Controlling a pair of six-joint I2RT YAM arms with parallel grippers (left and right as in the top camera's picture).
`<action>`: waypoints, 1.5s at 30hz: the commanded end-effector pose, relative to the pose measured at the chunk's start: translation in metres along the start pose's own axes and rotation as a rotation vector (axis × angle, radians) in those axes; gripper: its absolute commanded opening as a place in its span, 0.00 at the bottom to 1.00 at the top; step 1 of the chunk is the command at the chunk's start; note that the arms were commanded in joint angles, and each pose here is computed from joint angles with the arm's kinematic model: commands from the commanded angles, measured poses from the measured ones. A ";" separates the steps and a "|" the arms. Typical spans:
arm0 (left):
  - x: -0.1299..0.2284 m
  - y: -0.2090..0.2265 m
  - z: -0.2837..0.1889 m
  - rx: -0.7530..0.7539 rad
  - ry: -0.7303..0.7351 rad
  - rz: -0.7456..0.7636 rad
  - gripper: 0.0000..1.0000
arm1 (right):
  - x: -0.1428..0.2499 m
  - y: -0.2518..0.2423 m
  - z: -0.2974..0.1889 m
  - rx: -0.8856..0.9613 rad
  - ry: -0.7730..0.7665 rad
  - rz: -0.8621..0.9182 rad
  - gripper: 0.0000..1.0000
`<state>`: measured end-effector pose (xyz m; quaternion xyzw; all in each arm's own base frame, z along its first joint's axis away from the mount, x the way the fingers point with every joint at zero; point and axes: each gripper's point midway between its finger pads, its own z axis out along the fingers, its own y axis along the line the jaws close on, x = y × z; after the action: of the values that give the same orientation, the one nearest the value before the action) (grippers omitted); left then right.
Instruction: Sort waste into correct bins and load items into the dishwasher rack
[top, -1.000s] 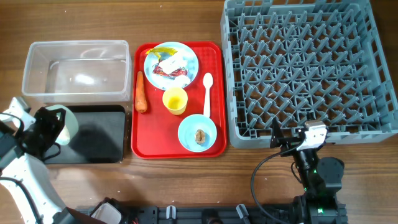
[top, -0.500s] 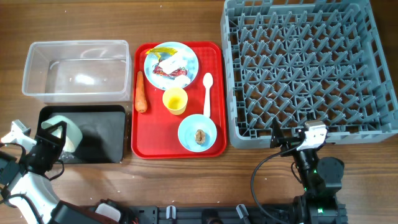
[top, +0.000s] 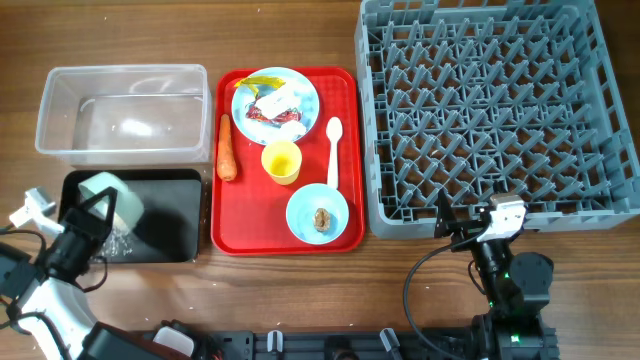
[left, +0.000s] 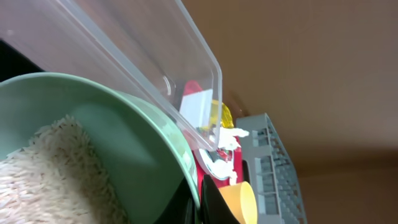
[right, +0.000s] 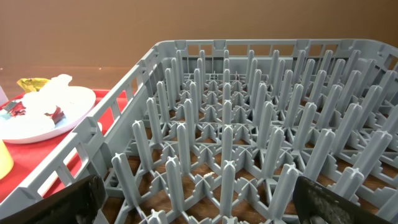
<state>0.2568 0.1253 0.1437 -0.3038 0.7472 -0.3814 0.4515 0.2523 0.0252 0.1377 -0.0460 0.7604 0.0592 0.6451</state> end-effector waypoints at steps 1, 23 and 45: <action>0.013 -0.003 0.000 0.052 0.006 0.002 0.08 | -0.002 -0.002 0.000 0.010 -0.008 -0.006 1.00; 0.011 -0.003 -0.022 0.108 -0.057 -0.154 0.04 | -0.002 -0.002 0.000 0.010 -0.008 -0.006 1.00; -0.013 -0.062 0.021 -0.571 0.100 0.166 0.17 | -0.002 -0.002 0.000 0.010 -0.008 -0.006 1.00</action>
<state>0.2807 0.0933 0.1847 -0.3323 0.8378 -0.2632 0.3441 0.2523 0.0252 0.1377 -0.0460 0.7604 0.0592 0.6451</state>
